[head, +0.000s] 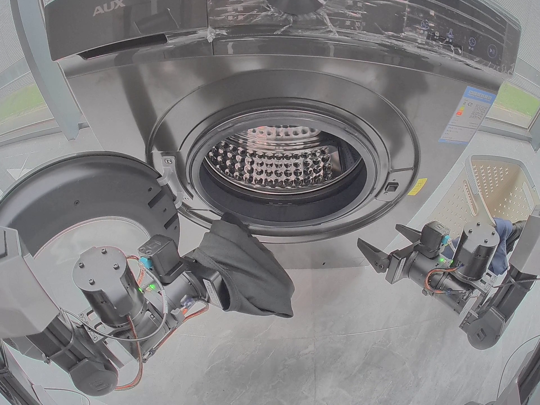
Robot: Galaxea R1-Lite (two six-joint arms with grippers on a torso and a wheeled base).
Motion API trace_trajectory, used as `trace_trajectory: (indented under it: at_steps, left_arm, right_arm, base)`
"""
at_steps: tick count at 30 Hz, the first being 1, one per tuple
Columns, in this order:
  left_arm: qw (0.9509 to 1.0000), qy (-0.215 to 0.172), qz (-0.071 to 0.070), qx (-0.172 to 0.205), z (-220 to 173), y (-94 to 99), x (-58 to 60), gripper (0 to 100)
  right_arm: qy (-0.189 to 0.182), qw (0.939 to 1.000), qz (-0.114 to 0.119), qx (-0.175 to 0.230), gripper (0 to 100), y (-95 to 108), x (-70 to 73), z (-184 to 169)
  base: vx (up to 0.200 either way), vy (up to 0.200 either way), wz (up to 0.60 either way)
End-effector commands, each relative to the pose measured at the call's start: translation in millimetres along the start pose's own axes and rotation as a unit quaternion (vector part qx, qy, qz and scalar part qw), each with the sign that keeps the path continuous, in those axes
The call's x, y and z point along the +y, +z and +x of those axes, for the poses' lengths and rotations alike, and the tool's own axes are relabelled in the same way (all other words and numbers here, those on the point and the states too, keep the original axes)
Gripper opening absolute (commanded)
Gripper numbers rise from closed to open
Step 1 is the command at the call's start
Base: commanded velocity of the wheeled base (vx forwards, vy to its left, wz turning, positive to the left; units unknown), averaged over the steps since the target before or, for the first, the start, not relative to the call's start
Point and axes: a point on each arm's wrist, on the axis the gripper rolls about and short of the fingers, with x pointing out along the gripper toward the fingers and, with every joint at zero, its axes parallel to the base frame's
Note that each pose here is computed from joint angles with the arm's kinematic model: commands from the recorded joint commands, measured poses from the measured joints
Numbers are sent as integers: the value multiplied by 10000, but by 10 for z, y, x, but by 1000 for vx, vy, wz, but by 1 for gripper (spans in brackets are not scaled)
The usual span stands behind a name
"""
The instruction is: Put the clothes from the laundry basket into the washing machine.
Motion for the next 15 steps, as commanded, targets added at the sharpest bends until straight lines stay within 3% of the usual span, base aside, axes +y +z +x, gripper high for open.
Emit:
trace_trajectory:
  at_steps: [1, 13, 15]
  left_arm:
    - [10000, -2, -3, 32, 6, -20, 0, 0]
    - [10000, 0, -1, 47, 8, -26, 1, 0]
    - [10000, 11, -13, 15, 24, -15, 5, 0]
  right_arm:
    - [17, 10000, -1, 6, 100, -4, 8, 2]
    - [37, 10000, 20, 38, 100, -17, 20, -4]
    - [89, 9999, 25, 65, 100, -27, 46, -12]
  base:
    - [0, -200, 0]
    - [0, 0, 0]
    - [200, 0, 0]
